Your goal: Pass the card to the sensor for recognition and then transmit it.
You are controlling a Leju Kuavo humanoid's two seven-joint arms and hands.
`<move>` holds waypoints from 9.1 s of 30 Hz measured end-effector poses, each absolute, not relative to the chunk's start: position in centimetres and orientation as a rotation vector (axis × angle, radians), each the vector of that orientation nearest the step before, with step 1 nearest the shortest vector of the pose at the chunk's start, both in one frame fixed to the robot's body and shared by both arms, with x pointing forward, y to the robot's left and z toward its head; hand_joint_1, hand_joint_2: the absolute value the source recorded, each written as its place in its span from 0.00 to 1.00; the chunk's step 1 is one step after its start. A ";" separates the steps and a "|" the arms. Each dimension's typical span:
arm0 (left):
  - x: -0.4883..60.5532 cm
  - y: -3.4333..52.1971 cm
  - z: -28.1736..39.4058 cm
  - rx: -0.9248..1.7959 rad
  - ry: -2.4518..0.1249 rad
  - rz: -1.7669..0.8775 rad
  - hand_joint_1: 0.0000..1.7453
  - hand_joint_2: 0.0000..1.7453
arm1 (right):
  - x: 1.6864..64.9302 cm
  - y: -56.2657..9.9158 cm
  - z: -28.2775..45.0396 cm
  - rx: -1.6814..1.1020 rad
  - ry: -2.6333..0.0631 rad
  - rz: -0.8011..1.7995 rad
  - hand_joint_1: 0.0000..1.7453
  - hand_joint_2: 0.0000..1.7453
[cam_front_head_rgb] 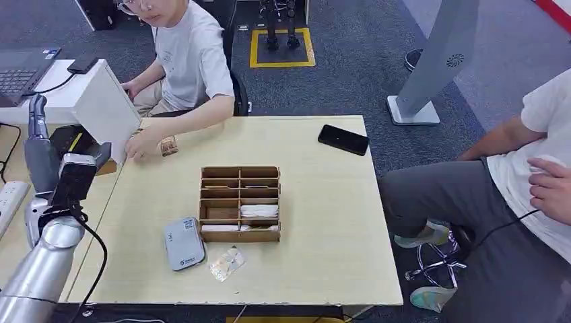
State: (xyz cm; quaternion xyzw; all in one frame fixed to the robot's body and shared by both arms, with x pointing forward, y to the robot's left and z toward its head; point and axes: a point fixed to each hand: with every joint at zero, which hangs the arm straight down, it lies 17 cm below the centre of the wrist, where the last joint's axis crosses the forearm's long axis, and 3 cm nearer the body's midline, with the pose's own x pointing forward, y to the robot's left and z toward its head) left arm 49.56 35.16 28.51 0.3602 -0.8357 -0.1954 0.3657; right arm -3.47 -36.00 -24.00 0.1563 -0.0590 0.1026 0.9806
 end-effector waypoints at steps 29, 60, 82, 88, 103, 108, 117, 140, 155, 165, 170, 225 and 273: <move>38.9 18.7 22.0 0.880 -2.273 -1.437 0.00 1.00 | -3.3 -35.8 -23.5 0.350 -0.120 0.179 0.00 0.00; 41.4 19.9 18.2 0.995 -2.121 -1.414 0.00 1.00 | -3.1 -36.1 -23.7 0.332 -0.118 0.182 0.00 0.00; 41.6 19.3 17.7 0.977 -2.115 -1.396 0.00 1.00 | -3.1 -36.1 -23.7 0.331 -0.117 0.187 0.00 0.00; 41.6 19.2 17.7 0.963 -2.118 -1.383 0.00 1.00 | -3.1 -36.1 -23.7 0.332 -0.114 0.192 0.00 0.00; 40.9 17.6 17.0 0.894 -2.136 -1.399 0.00 1.00 | -2.7 -36.1 -23.8 0.332 -0.110 0.211 0.00 0.00; 40.8 17.1 16.6 0.876 -2.134 -1.405 0.00 1.00 | -2.6 -36.1 -23.8 0.332 -0.111 0.213 0.00 0.00; 41.3 16.5 16.0 0.848 -2.109 -1.401 0.00 1.00 | -2.5 -36.1 -23.8 0.330 -0.110 0.219 0.00 0.00; 42.8 15.9 15.1 0.819 -2.048 -1.350 0.00 1.00 | -2.2 -36.0 -24.0 0.322 -0.108 0.230 0.00 0.00; 43.7 15.4 14.6 0.807 -2.018 -1.329 0.00 1.00 | -2.1 -35.7 -24.0 0.325 -0.104 0.237 0.00 0.00; 44.1 14.8 14.6 0.794 -2.015 -1.305 0.00 1.00 | -1.9 -35.6 -24.1 0.325 -0.107 0.229 0.00 0.00; 44.1 14.7 14.6 0.792 -2.017 -1.301 0.00 1.00 | -1.9 -35.5 -24.1 0.326 -0.108 0.228 0.00 0.00; 46.3 16.3 11.9 0.865 -1.897 -1.291 0.00 1.00 | -1.5 -35.3 -24.3 0.314 -0.112 0.216 0.00 0.00; 47.0 15.1 12.1 0.833 -1.895 -1.273 0.00 1.00 | -1.0 -34.7 -24.5 0.310 -0.118 0.221 0.00 0.00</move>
